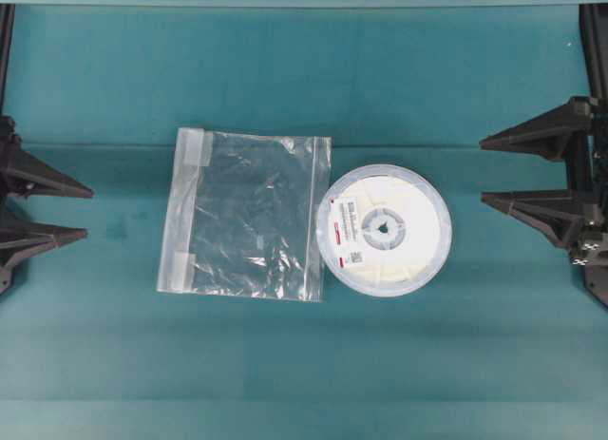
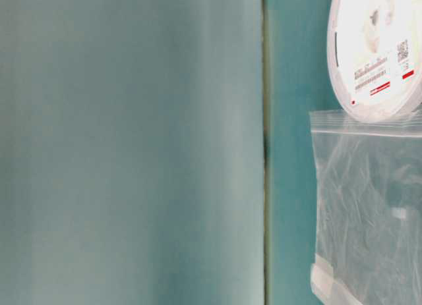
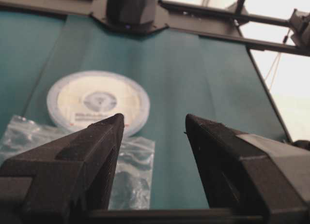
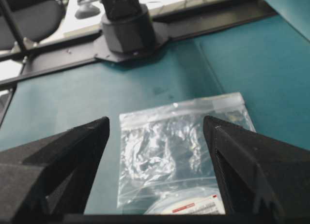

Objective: Take out the reel from the clear zip bag.

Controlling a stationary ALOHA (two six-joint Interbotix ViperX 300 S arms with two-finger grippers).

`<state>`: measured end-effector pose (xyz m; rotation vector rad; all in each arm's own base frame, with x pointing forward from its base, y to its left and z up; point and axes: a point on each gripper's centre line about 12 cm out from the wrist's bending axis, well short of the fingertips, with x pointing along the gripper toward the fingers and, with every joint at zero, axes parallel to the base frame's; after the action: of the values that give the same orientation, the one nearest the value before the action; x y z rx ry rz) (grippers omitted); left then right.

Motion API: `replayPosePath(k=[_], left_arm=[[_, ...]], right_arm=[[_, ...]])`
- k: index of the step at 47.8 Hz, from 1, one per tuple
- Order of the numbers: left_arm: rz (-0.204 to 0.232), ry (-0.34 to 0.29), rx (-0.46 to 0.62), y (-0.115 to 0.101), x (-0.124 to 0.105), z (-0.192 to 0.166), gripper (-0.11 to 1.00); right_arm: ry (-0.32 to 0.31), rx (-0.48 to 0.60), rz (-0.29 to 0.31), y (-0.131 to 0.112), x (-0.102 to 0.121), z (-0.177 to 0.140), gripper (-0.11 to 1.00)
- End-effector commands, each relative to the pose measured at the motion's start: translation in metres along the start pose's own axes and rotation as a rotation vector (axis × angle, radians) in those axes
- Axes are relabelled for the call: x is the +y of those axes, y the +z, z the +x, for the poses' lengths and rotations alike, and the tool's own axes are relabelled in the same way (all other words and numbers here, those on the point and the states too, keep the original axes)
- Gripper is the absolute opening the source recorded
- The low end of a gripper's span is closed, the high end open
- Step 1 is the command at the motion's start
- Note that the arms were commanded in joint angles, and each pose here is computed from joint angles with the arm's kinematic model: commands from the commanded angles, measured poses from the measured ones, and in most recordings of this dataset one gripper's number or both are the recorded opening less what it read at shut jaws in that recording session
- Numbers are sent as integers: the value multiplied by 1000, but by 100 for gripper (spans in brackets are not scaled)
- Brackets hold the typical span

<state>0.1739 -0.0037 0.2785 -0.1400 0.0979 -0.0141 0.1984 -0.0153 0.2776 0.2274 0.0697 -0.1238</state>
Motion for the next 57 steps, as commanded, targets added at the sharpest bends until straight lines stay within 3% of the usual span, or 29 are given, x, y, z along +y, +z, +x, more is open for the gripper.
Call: replayPosePath(k=[1, 17, 29, 38, 57], left_arm=[[3, -7, -24, 10, -2, 1, 87], [8, -6, -19, 9, -2, 1, 87], [85, -5, -20, 9, -2, 1, 87], [109, -4, -17, 9, -2, 1, 87], [112, -5, -20, 9, -2, 0, 87]], right_arm=[[4, -13, -11, 6, 2, 1, 93], [2, -6, -7, 3, 1, 1, 93], [1, -1, 0, 1, 0, 1, 93], [0, -1, 1, 0, 0, 0, 93], [-1, 5, 1, -2, 0, 0, 93]])
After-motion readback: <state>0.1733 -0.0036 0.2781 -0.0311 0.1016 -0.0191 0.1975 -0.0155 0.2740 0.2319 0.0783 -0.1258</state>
